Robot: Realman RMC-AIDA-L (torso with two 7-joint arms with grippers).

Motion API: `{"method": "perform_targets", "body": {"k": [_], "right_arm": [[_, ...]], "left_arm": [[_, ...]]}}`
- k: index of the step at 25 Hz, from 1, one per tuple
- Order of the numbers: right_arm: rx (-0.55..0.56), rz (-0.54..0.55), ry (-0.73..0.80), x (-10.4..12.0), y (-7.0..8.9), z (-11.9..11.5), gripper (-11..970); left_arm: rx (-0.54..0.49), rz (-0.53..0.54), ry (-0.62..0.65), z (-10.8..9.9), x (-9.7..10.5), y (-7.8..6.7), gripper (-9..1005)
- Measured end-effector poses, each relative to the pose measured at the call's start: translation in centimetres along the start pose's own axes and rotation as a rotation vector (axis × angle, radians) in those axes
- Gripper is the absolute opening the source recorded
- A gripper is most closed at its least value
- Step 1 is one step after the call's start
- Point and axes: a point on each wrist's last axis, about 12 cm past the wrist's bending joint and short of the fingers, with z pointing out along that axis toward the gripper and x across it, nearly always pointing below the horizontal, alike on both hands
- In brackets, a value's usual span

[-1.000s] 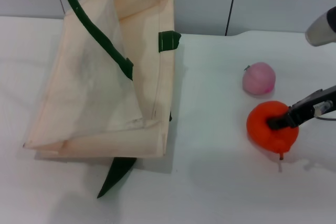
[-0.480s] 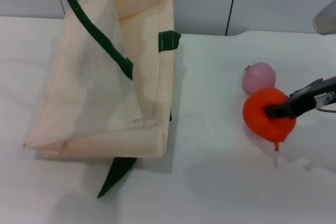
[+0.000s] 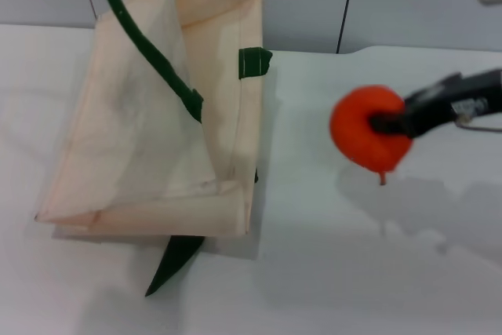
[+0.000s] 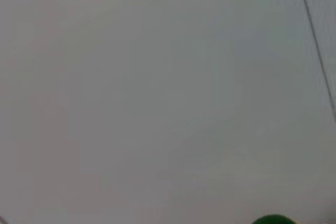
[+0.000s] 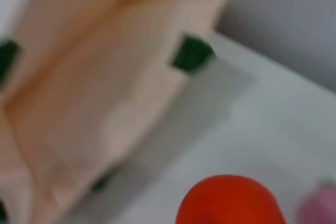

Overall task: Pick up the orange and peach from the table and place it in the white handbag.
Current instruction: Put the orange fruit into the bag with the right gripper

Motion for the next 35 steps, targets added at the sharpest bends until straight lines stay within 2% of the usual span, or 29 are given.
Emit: {"method": "perform_targets", "body": {"k": [10,15,22,30,35], "right_arm": [[-0.073,-0.112,-0.183,-4.6,2.1,0.3,230],[-0.122,-0.154,-0.219,-6.3,2.7,2.6,205],[-0.140,-0.182,-0.235,-6.6,3.0,5.0,174],[-0.118,-0.175,-0.202,-5.9,2.1,7.4,86],[-0.134,-0.177,-0.205,-5.8,2.5,7.8,66]], "left_arm": [[0.044,0.037,-0.046,0.1,-2.0,-1.8,122],[0.063,0.055,-0.067,0.1,-2.7,-2.7,122],[0.081,0.056,-0.072,0.2,-2.9,-3.4,122],[0.105,0.064,-0.086,0.2,-3.3,-4.5,122],[0.115,0.065,-0.100,0.2,-3.6,-4.7,122]]}}
